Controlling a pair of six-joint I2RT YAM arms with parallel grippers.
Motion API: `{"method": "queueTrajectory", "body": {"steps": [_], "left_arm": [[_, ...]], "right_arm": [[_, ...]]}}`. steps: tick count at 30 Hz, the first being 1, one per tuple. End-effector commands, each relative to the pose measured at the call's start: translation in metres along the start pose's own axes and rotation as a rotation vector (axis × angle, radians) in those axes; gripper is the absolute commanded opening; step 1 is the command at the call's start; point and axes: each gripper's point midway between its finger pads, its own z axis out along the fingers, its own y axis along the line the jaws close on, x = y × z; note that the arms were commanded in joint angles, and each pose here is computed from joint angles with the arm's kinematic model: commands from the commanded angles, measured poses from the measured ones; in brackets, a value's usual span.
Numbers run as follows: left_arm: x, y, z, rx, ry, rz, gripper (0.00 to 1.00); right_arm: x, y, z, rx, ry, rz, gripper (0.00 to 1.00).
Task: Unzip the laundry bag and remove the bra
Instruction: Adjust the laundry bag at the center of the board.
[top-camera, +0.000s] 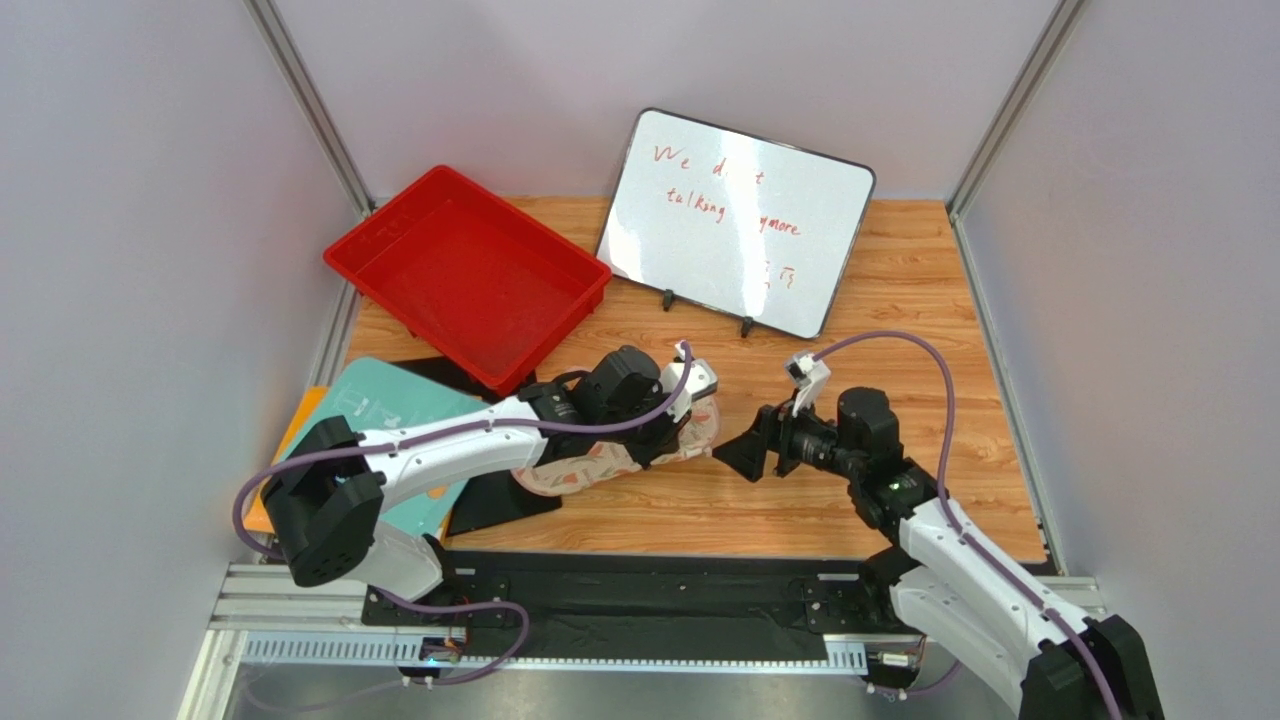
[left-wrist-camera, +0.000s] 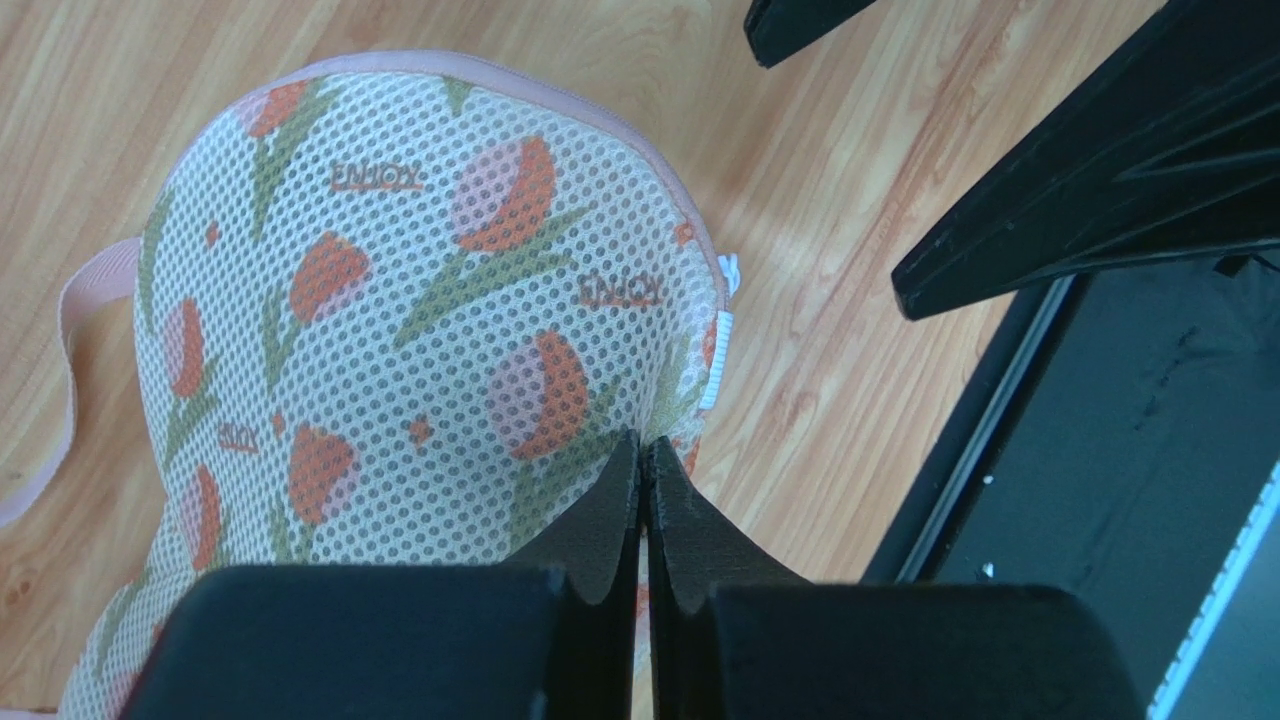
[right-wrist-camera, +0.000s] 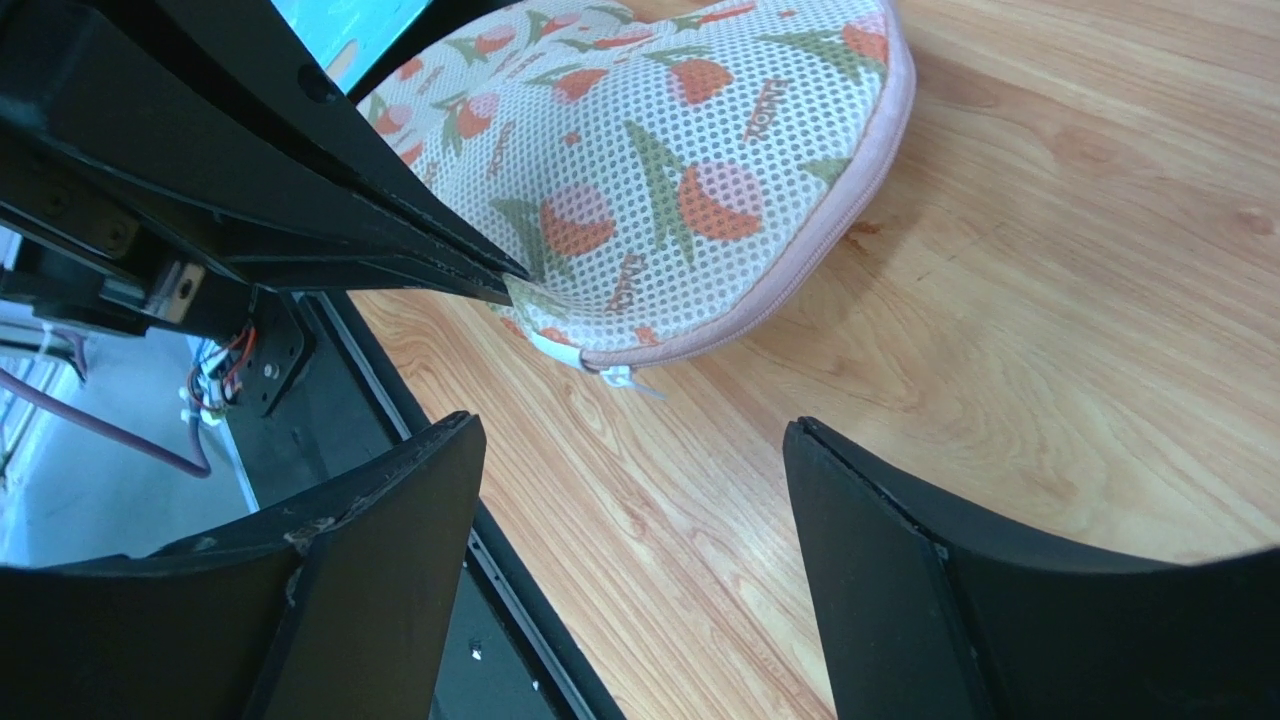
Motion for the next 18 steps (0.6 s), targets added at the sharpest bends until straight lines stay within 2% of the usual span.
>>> {"method": "queueTrajectory", "body": {"steps": [1, 8, 18], "left_arm": [[-0.019, -0.011, -0.021, 0.041, -0.042, -0.027, 0.00], [-0.019, -0.017, -0.027, 0.067, -0.043, -0.042, 0.00], [-0.024, -0.024, -0.032, 0.104, -0.058, -0.049, 0.00]], "right_arm": [[-0.002, 0.006, 0.009, -0.011, -0.018, -0.128, 0.78], [0.006, 0.012, 0.021, -0.025, 0.028, -0.179, 0.72], [0.001, 0.019, 0.027, -0.067, 0.016, -0.194, 0.68]]}}
